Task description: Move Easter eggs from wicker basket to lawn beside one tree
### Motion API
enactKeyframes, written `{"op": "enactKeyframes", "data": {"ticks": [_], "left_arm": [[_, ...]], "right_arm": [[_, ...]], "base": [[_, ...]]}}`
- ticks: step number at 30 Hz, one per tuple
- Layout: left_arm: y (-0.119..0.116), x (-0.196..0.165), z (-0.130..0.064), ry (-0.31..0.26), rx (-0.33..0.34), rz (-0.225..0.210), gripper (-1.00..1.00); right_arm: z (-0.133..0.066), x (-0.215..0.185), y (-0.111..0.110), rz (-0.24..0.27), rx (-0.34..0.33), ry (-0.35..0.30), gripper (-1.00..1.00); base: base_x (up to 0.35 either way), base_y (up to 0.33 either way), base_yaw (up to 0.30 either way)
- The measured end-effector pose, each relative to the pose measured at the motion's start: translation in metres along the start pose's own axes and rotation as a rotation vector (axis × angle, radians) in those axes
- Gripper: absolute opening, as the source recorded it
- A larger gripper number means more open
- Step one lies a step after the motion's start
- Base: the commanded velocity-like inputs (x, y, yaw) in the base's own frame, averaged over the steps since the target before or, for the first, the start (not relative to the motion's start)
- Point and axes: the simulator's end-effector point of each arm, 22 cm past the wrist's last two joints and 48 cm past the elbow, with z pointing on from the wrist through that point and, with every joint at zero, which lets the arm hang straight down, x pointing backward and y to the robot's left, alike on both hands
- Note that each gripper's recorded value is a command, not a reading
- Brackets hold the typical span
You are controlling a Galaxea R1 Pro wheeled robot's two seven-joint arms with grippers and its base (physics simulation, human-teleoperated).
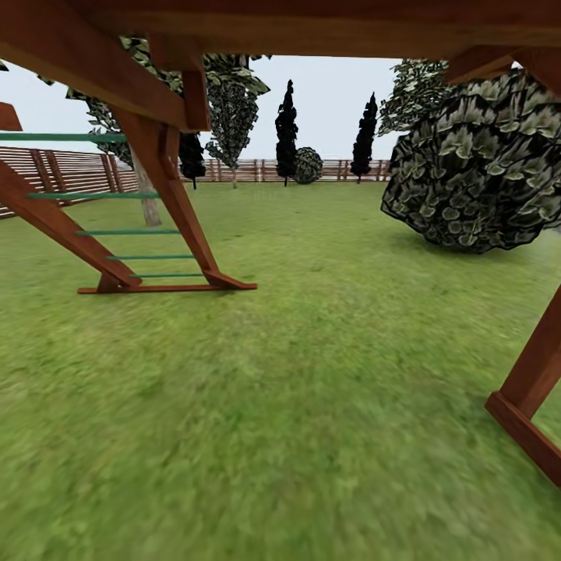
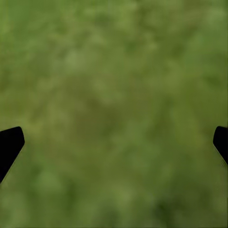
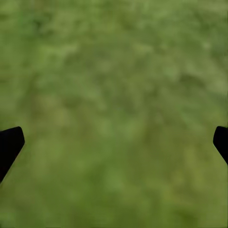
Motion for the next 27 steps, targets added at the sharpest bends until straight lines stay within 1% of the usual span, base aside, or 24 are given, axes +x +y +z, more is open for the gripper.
{"op": "enactKeyframes", "data": {"ticks": [11,17,27], "left_arm": [[0.0000,0.0012,-0.0003,0.002,0.000,0.001,1.00],[-0.0003,0.0013,-0.0004,0.002,0.001,0.001,1.00],[-0.0003,0.0009,-0.0002,0.002,0.001,0.002,1.00]], "right_arm": [[0.0001,-0.0006,0.0002,0.000,-0.001,-0.001,1.00],[0.0001,-0.0005,0.0000,0.000,0.000,-0.001,1.00],[0.0001,-0.0006,0.0000,0.000,0.000,-0.001,1.00]], "base": [[0.334,0.094,-0.002],[0.334,0.009,-0.138],[0.335,0.000,-0.012]]}}
